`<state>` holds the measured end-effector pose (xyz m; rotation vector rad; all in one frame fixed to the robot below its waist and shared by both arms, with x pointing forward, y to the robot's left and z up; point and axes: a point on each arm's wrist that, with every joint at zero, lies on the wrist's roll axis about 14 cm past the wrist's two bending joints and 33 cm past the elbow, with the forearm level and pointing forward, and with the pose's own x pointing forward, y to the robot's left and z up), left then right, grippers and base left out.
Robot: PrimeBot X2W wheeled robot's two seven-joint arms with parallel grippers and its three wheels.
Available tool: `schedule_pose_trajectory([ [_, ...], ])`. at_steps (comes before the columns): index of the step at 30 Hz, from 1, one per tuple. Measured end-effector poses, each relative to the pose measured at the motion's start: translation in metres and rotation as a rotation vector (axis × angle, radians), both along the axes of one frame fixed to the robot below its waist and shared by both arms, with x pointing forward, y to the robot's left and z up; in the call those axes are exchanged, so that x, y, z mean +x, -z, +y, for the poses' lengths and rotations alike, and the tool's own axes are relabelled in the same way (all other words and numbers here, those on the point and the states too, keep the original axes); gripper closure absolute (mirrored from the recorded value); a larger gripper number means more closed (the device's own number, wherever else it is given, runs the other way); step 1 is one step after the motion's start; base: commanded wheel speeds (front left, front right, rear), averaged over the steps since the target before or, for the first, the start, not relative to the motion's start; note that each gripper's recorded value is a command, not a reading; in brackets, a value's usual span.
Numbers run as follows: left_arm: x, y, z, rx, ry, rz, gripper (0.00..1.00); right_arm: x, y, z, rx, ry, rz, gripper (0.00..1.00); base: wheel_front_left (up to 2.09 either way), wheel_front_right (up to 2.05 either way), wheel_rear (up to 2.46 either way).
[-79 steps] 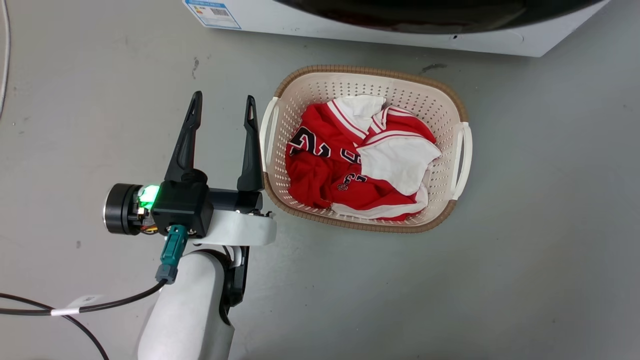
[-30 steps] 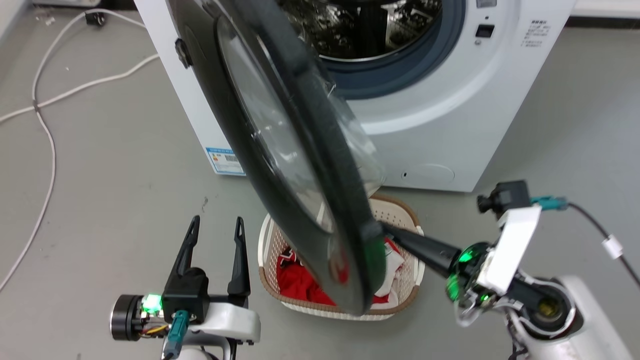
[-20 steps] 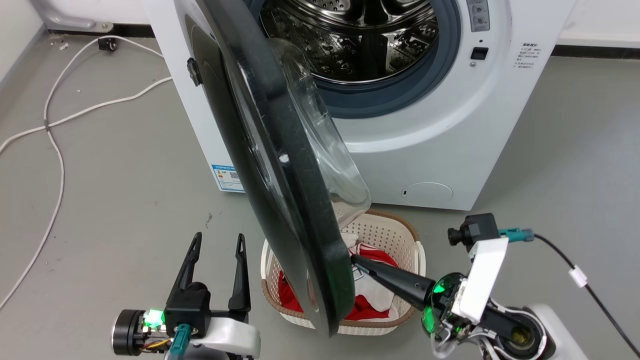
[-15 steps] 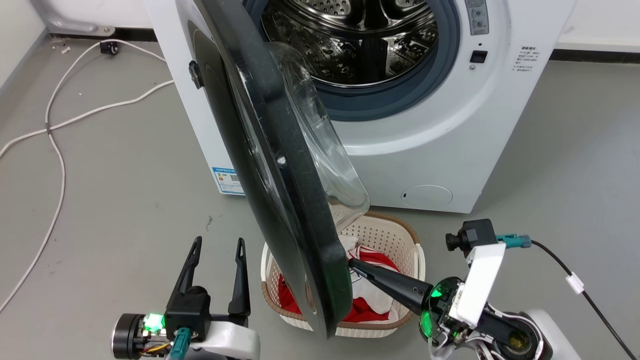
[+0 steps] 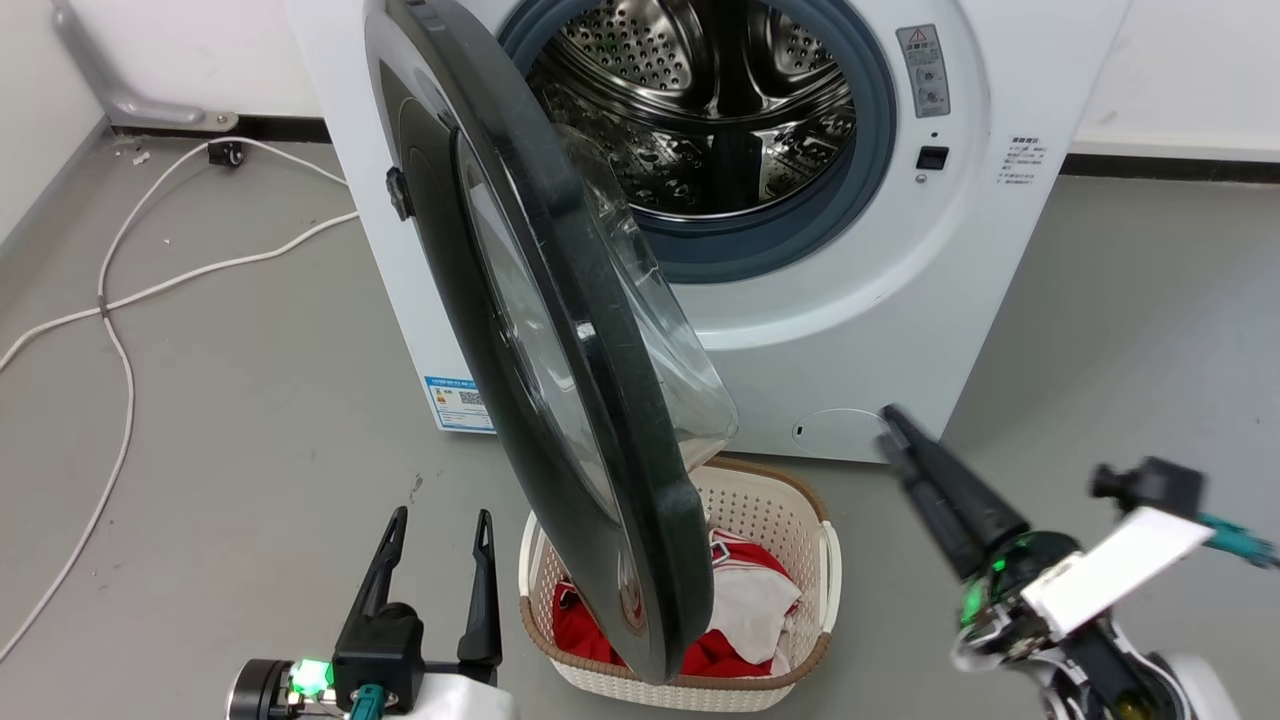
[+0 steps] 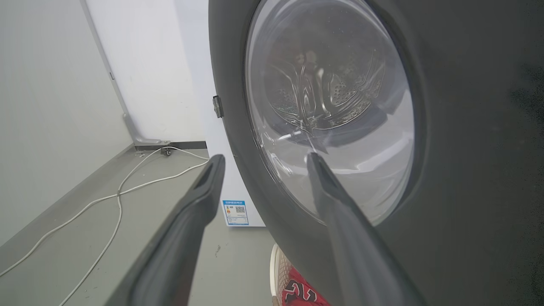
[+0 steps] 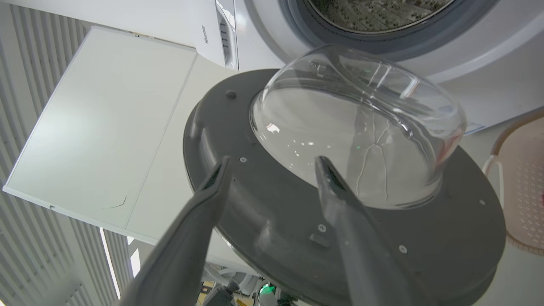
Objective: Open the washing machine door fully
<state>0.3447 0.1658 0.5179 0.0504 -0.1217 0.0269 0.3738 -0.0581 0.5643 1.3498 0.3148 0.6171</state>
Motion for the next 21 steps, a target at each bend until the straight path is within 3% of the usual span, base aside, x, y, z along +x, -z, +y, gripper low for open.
schedule_pose_trajectory([
  [2, -0.001, -0.001, -0.001, -0.001, 0.002, -0.003, 0.0, 0.005, -0.007, -0.017, -0.047, 0.106, -0.05, 0.0, 0.0, 0.0, 0.0],
  [8, -0.003, -0.003, -0.003, -0.001, 0.008, -0.01, 0.0, 0.008, -0.016, -0.061, -0.324, 0.406, -0.251, 0.0, 0.0, 0.0, 0.0],
  [11, -0.003, -0.003, -0.004, -0.002, 0.014, -0.011, 0.0, 0.003, -0.01, -0.075, -0.535, 0.489, -0.376, 0.0, 0.0, 0.0, 0.0],
  [14, -0.003, -0.004, -0.007, -0.002, 0.022, -0.014, 0.0, 0.0, 0.002, -0.082, -0.745, 0.499, -0.466, 0.0, 0.0, 0.0, 0.0],
  [21, -0.002, -0.005, -0.012, -0.004, 0.039, -0.016, 0.0, -0.006, -0.012, -0.105, -1.016, 0.646, -0.595, 0.0, 0.0, 0.0, 0.0],
])
